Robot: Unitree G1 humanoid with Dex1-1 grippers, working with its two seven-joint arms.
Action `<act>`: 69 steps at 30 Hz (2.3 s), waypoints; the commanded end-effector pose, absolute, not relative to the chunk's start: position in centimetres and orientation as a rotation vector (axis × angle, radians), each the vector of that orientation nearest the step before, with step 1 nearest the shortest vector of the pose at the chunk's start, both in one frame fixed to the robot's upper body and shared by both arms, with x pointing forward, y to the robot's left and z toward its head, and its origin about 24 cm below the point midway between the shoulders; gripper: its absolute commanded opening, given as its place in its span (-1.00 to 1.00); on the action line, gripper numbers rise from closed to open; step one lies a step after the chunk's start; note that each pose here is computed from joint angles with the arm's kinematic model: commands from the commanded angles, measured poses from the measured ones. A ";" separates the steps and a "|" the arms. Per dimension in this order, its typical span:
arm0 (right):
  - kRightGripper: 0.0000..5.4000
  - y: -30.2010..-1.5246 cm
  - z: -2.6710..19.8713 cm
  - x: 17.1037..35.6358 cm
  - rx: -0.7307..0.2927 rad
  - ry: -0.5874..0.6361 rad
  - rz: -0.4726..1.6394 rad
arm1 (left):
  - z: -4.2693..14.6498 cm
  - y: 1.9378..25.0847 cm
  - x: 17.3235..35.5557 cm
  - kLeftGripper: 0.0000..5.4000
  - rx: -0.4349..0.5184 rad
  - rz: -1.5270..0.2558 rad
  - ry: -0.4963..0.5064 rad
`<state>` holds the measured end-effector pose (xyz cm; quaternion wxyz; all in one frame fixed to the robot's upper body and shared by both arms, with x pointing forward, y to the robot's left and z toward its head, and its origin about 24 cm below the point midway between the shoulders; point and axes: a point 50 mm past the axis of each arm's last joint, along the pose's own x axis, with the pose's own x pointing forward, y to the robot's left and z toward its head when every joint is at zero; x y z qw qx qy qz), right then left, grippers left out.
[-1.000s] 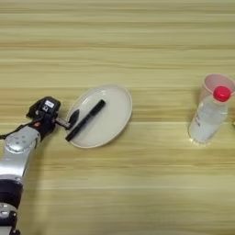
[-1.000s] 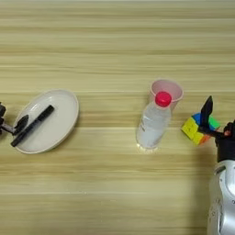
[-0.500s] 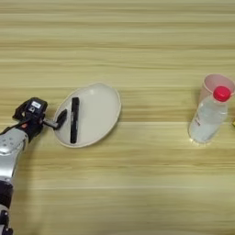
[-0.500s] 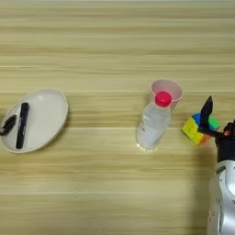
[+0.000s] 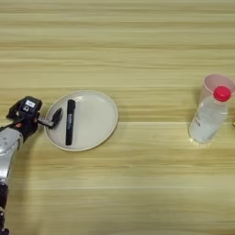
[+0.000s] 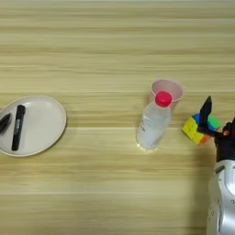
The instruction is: Move the objects on the table
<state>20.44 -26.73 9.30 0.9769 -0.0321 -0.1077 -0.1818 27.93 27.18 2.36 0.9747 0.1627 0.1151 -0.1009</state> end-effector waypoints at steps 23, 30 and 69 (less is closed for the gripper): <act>1.00 -25.2 11.5 18.9 -0.061 -0.363 -0.260 | 5.0 23.2 29.8 0.99 0.224 -0.271 0.044; 1.00 -24.6 11.3 17.7 -0.010 -0.369 -0.194 | 6.0 22.8 30.1 0.99 0.184 -0.239 -0.017; 1.00 -18.7 6.8 17.0 -0.030 -0.210 0.117 | 6.6 24.1 30.9 0.99 0.077 0.026 -0.087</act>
